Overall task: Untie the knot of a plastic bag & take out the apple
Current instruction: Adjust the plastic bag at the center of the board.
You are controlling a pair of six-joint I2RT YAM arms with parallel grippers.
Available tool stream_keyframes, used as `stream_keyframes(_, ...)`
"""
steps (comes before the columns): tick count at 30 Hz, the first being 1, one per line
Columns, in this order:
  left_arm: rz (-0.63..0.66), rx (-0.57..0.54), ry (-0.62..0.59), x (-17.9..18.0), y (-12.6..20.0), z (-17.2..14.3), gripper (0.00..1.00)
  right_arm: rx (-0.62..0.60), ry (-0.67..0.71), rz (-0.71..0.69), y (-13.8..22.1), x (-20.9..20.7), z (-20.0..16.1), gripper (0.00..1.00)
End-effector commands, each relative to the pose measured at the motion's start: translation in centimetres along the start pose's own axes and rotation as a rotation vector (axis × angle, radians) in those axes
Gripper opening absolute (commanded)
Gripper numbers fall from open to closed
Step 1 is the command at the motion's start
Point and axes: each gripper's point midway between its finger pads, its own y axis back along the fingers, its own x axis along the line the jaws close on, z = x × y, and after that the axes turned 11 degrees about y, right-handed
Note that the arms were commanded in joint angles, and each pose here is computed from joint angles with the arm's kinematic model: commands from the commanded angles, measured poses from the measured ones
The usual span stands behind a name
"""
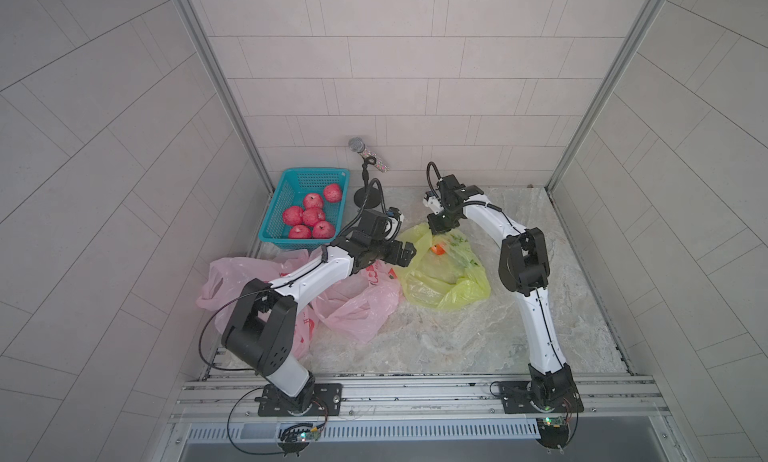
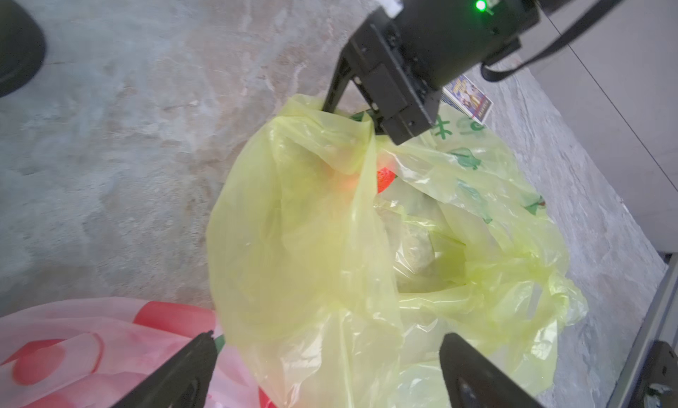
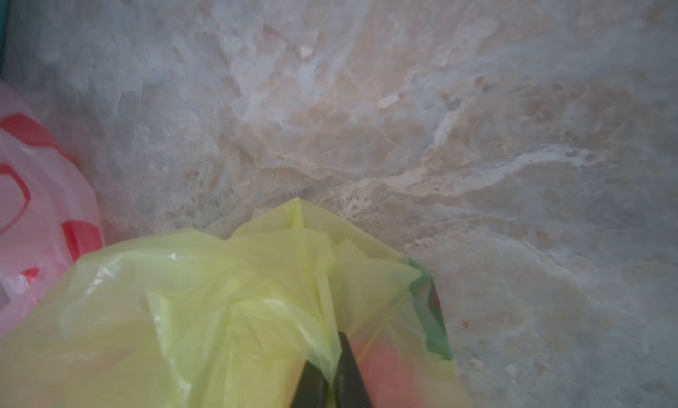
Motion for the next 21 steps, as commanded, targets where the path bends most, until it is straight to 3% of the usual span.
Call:
stream_keyframes(1,-0.032,-0.015,-0.092,-2.3,0.5,0.3,1.00,0.096,-0.096,0.035,0.8,1.0,-2.9,0.00)
stream_keyframes(12,-0.105,0.012,-0.211,-6.7,0.7,-2.6,1.00,-0.082,-0.542,0.183,3.0,2.3,-3.5,0.00)
stream_keyframes(16,-0.131,0.038,-0.218,-7.9,-0.4,-3.6,1.00,-0.132,-0.519,0.062,4.2,0.5,-3.0,0.00)
stream_keyframes(18,-0.136,0.040,-0.220,-8.4,-0.7,-3.6,1.00,-0.110,-0.449,-0.046,5.3,-0.7,-3.5,0.14)
stream_keyframes(21,-0.141,0.028,-0.214,-8.6,-0.8,-3.2,1.00,-0.103,-0.361,-0.136,7.1,-1.3,-4.3,0.51)
